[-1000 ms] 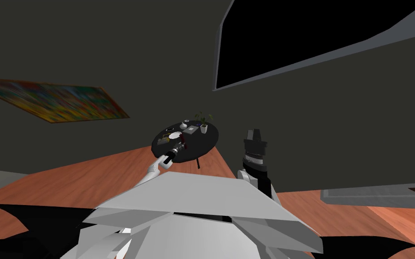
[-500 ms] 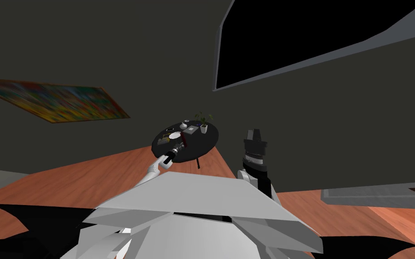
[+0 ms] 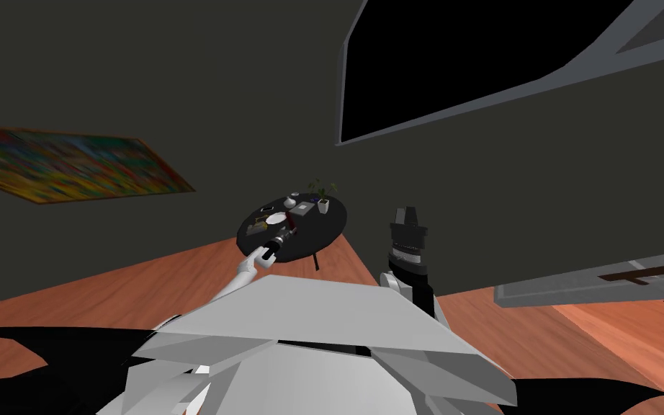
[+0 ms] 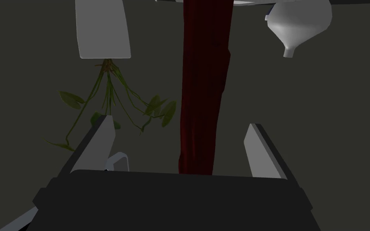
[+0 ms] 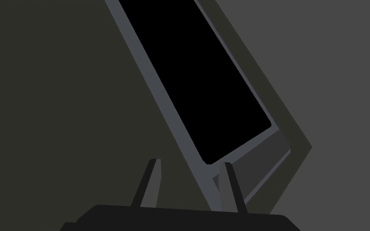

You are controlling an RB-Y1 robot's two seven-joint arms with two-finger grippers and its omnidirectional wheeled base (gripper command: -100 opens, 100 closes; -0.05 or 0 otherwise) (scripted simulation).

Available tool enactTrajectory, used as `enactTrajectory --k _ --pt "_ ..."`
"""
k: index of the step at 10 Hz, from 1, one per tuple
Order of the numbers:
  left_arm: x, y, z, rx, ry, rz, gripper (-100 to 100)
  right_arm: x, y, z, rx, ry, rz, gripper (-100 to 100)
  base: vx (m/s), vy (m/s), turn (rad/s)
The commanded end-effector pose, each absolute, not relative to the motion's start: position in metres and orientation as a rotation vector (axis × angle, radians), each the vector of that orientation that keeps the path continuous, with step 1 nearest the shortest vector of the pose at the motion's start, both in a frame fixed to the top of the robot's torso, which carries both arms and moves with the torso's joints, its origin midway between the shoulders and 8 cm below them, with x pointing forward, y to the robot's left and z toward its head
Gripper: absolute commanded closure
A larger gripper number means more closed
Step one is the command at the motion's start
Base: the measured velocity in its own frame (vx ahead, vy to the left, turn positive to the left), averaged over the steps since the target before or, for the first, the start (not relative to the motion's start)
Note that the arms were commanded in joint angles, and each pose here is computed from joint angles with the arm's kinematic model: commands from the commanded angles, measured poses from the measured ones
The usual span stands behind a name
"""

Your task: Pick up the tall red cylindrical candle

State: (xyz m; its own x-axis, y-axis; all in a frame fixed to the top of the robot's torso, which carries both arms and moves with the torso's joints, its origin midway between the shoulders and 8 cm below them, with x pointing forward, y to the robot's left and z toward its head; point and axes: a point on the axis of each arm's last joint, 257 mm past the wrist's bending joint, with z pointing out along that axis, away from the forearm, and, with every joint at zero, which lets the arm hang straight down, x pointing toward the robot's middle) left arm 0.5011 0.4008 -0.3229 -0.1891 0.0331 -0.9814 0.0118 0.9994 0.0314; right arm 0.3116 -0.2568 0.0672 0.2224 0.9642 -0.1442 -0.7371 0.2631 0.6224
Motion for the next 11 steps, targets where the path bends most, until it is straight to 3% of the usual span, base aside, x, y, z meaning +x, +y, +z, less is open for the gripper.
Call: enactTrajectory --k 1,4,5,6,7,11 --pt "0.505 0.411 -0.324 0.018 1.766 0.039 -100 0.312 -0.257 0.067 0.476 0.569 1.238 0 -0.026 0.024 -0.143" --pt "0.507 0.417 -0.325 0.008 1.768 0.051 -100 0.312 -0.257 0.067 0.476 0.569 1.238 0 -0.018 0.02 -0.099" --pt "0.508 0.418 -0.325 0.007 1.769 0.052 0 0.312 -0.257 0.067 0.476 0.569 1.238 0 0.0 0.0 0.0" --pt "0.508 0.418 -0.325 0.007 1.769 0.052 -100 0.312 -0.257 0.067 0.476 0.569 1.238 0 0.0 0.0 0.0" --pt "0.508 0.418 -0.325 0.007 1.769 0.052 100 0.312 -0.257 0.067 0.476 0.569 1.238 0 0.0 0.0 0.0" --pt "0.508 0.418 -0.325 0.007 1.769 0.052 100 0.312 -0.257 0.067 0.476 0.569 1.238 0 0.0 0.0 0.0"
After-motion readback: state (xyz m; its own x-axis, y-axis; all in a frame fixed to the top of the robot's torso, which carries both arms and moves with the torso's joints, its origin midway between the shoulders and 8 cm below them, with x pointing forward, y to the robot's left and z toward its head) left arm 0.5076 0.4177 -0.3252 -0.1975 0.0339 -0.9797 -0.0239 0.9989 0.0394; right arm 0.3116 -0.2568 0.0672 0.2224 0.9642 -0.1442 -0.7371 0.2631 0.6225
